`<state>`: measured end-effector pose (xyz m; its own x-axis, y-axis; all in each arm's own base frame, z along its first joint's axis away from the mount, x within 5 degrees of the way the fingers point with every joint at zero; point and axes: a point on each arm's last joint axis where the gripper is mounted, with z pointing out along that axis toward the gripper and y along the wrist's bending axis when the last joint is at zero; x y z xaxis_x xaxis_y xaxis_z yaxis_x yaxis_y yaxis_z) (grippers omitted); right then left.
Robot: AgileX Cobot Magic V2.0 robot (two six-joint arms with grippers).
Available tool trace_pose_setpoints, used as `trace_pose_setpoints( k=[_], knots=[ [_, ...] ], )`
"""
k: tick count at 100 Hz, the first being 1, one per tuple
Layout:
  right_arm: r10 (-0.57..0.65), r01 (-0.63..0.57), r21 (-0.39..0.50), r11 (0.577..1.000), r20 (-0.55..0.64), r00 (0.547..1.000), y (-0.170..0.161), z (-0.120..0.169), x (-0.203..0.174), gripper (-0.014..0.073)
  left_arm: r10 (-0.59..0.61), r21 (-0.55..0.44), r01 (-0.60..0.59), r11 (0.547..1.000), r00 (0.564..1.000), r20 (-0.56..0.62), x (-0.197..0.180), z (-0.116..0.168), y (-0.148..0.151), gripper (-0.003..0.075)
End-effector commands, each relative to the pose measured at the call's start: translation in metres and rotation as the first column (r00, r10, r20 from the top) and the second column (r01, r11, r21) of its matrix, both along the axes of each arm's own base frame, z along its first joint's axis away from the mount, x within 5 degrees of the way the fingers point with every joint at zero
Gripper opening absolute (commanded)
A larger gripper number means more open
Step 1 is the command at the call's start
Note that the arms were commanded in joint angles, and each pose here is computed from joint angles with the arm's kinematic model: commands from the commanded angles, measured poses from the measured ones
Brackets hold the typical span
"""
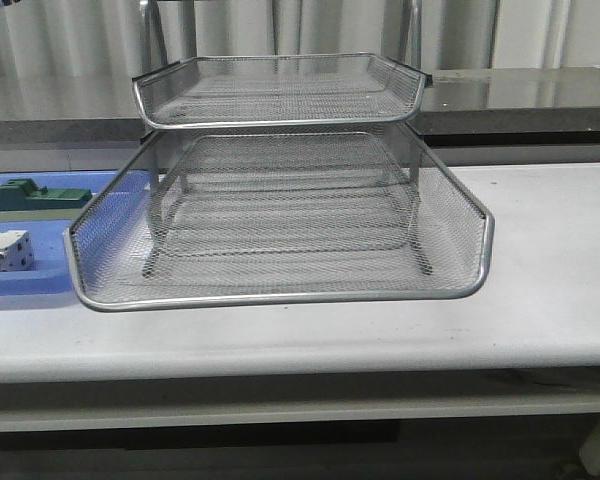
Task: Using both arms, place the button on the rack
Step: 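Carry the button into the pulled-out middle tray and lower it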
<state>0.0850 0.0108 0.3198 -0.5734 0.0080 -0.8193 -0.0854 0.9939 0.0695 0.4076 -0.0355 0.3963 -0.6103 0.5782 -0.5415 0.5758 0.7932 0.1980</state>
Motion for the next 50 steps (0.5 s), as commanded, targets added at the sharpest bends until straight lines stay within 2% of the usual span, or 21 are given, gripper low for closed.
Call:
trace_pose_setpoints(
  k=[1, 21, 50],
  knots=[
    [-0.007, 0.008, -0.003, 1.0, 0.091, 0.996, -0.001, 0.015, 0.002, -0.0071, -0.056, -0.046, 0.059, 0.997, 0.997, 0.062, -0.037, 0.035, -0.021, -0.002],
    [-0.007, 0.008, -0.003, 1.0, 0.091, 0.996, -0.001, 0.015, 0.002, -0.0071, -0.212, -0.047, 0.212, 0.976, 0.977, 0.011, -0.07, 0.027, -0.073, -0.002],
    [-0.007, 0.008, -0.003, 1.0, 0.091, 0.996, -0.001, 0.015, 0.002, -0.0071, -0.424, -0.04, 0.422, 0.906, 0.9, -0.101, -0.092, -0.009, -0.151, -0.002]
  ],
)
